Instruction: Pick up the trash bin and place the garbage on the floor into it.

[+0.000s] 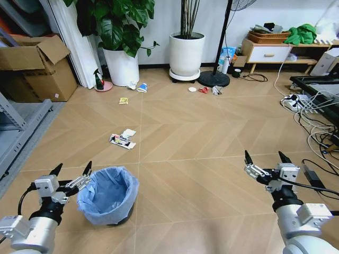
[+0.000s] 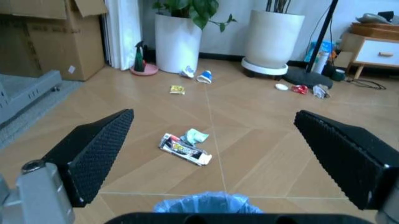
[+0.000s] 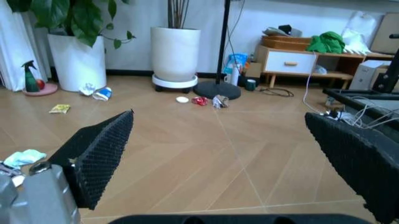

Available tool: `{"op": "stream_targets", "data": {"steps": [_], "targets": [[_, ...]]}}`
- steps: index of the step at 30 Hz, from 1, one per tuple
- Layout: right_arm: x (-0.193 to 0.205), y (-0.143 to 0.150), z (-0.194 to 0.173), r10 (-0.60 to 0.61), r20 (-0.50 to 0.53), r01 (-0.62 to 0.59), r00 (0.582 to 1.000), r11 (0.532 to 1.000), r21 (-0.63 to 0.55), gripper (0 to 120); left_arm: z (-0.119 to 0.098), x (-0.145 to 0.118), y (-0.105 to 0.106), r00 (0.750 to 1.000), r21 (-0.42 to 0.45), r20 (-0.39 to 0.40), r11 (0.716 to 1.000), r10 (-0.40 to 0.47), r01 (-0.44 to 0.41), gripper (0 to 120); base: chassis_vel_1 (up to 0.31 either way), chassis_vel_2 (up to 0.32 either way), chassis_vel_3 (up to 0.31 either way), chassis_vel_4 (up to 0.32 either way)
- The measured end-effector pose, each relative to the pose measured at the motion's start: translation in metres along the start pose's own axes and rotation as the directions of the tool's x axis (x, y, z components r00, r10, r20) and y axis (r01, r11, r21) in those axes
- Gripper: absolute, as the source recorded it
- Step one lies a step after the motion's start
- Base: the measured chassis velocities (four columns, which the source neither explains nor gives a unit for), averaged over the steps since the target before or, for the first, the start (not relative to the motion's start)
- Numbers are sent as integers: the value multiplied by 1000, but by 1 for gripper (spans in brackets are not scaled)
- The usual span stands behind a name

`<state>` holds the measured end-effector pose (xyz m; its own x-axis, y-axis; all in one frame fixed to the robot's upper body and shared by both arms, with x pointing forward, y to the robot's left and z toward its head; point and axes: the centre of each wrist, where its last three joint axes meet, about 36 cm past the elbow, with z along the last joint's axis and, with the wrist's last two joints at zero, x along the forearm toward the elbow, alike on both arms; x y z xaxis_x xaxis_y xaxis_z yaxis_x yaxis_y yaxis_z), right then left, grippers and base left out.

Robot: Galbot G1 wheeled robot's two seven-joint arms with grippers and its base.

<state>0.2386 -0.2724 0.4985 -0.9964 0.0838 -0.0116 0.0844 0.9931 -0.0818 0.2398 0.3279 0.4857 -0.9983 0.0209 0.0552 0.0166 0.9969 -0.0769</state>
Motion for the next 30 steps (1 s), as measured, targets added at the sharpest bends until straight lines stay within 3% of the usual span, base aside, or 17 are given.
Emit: {"op": "stream_targets", "data": {"steps": [14,16,19,21,30], "targets": [[-3,-2,5,0,-8,0,1000,1000,3,100,16,-22,20,997,-37,-76,999,-14,11,100,0,0,0,0],[-3,-2,8,-1,-10,2,1000,1000,4,100,9,-27,27,983,-52,-180,999,-19,10,100,0,0,0,0],[-4,-3,10,-3,-13,3,1000,1000,6,100,4,-30,30,972,-63,-234,998,-14,-1,100,0,0,0,0],[-5,-4,13,-7,-18,7,1000,1000,9,100,-7,-36,34,941,-80,-338,997,-14,-14,100,0,0,0,0],[-13,-2,21,-32,-28,32,999,999,-7,100,-6,-54,52,887,-88,-461,996,-39,-2,100,0,0,0,0]]}}
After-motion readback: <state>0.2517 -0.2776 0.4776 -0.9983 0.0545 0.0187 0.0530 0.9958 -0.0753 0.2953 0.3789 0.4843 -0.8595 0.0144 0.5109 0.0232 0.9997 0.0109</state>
